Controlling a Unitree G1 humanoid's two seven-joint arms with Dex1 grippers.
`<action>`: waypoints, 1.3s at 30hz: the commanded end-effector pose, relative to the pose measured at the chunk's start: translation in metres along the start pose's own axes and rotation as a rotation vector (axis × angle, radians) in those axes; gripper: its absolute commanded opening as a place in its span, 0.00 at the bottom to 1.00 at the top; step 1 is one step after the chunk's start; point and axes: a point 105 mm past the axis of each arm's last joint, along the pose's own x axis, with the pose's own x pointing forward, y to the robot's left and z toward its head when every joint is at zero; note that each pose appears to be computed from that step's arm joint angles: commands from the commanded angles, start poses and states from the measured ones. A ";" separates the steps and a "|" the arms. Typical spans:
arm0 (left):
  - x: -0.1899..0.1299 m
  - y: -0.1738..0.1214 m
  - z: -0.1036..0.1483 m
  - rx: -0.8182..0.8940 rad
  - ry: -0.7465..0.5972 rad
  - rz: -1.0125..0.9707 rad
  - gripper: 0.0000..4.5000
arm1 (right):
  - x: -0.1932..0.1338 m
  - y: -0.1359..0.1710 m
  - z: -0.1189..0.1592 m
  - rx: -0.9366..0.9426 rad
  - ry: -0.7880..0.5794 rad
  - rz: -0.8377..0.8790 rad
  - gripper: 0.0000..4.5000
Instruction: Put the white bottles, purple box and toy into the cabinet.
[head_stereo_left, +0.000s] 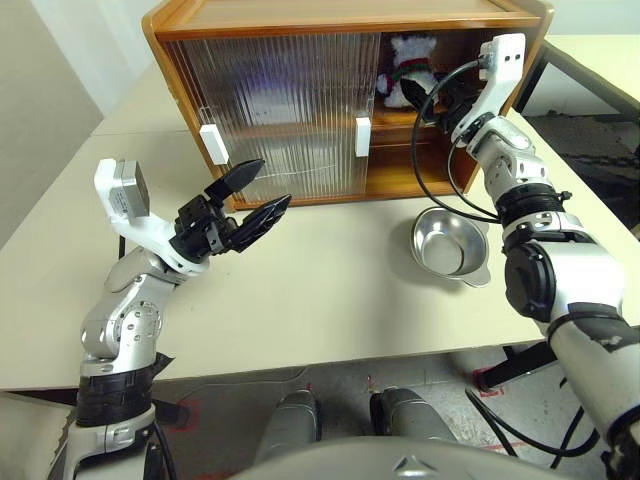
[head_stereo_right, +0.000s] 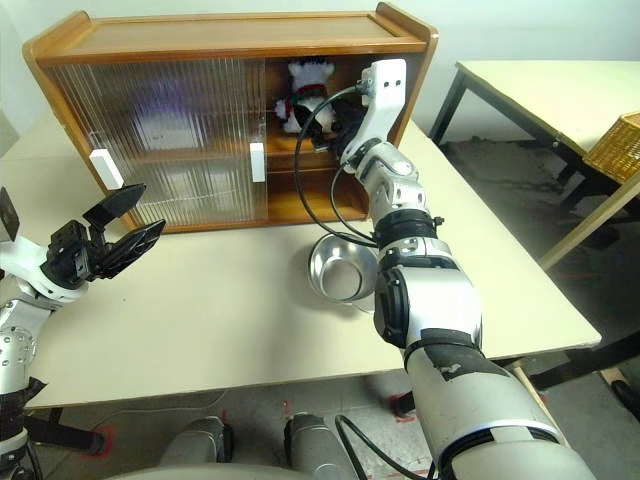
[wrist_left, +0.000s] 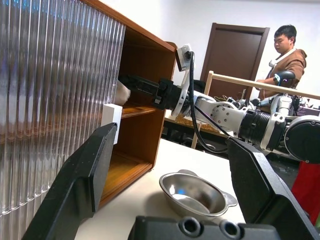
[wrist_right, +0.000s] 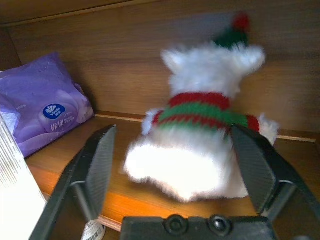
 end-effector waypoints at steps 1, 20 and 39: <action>0.002 -0.001 -0.001 -0.004 -0.005 -0.014 1.00 | 0.001 0.001 0.014 -0.029 -0.042 0.010 0.99; 0.003 -0.004 -0.006 -0.034 -0.006 -0.031 1.00 | -0.113 0.012 0.003 0.076 0.035 0.128 0.99; 0.002 -0.004 -0.008 -0.040 0.000 -0.029 1.00 | -0.232 -0.020 -0.058 0.741 0.258 -0.049 0.99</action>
